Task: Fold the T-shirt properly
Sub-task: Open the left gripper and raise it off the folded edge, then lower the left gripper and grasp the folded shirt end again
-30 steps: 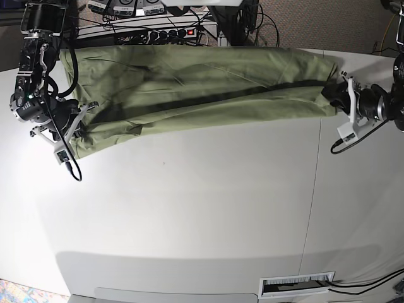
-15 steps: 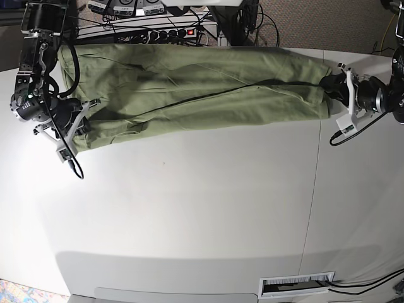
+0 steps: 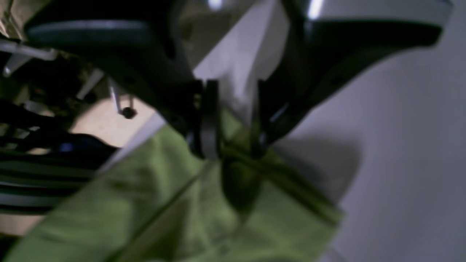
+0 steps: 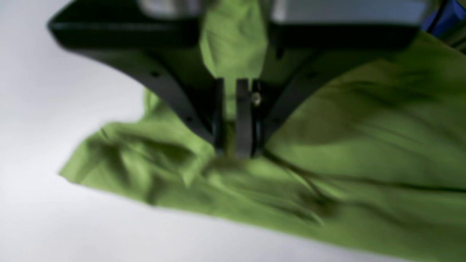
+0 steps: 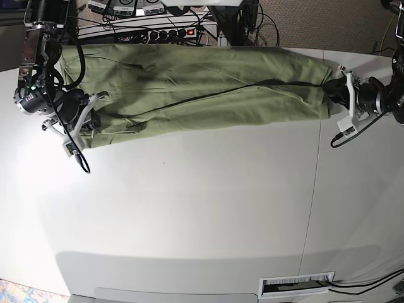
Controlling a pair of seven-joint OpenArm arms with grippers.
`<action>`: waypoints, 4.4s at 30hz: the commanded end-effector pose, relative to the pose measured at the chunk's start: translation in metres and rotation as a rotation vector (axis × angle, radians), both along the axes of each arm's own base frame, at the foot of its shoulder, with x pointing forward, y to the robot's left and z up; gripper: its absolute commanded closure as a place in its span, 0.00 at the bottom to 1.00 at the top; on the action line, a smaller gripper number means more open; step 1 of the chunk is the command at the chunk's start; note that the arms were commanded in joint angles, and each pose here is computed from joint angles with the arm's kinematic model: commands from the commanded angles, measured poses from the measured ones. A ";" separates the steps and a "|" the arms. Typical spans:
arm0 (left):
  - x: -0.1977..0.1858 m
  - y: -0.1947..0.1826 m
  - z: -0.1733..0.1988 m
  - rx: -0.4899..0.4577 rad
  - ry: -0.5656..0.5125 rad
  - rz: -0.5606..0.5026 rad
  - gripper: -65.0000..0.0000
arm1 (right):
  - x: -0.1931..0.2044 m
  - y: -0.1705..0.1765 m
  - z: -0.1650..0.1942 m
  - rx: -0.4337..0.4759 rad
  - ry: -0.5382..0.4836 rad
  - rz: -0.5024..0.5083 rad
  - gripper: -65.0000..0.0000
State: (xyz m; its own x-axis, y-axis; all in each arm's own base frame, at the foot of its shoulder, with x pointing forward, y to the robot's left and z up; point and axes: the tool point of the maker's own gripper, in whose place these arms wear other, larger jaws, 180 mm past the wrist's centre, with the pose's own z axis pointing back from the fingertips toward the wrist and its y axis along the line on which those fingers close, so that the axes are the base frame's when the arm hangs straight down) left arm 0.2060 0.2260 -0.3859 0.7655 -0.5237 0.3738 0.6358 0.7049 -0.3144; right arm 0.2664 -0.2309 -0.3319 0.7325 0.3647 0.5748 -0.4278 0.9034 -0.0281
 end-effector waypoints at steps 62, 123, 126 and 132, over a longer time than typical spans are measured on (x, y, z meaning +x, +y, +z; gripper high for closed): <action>0.049 0.051 0.049 -0.060 -0.122 0.431 0.71 | -0.003 0.009 -0.002 -0.009 -0.018 0.008 1.00; -0.005 -0.036 -0.012 -0.362 -0.036 0.588 1.00 | -0.013 0.005 -0.011 -0.031 0.011 0.002 1.00; 0.000 -0.036 -0.007 -0.367 -0.060 0.564 1.00 | -0.014 0.004 -0.012 -0.036 0.018 0.002 1.00; 0.030 -0.026 0.009 -0.343 -0.140 0.538 1.00 | -0.013 0.008 -0.014 -0.043 0.006 0.016 1.00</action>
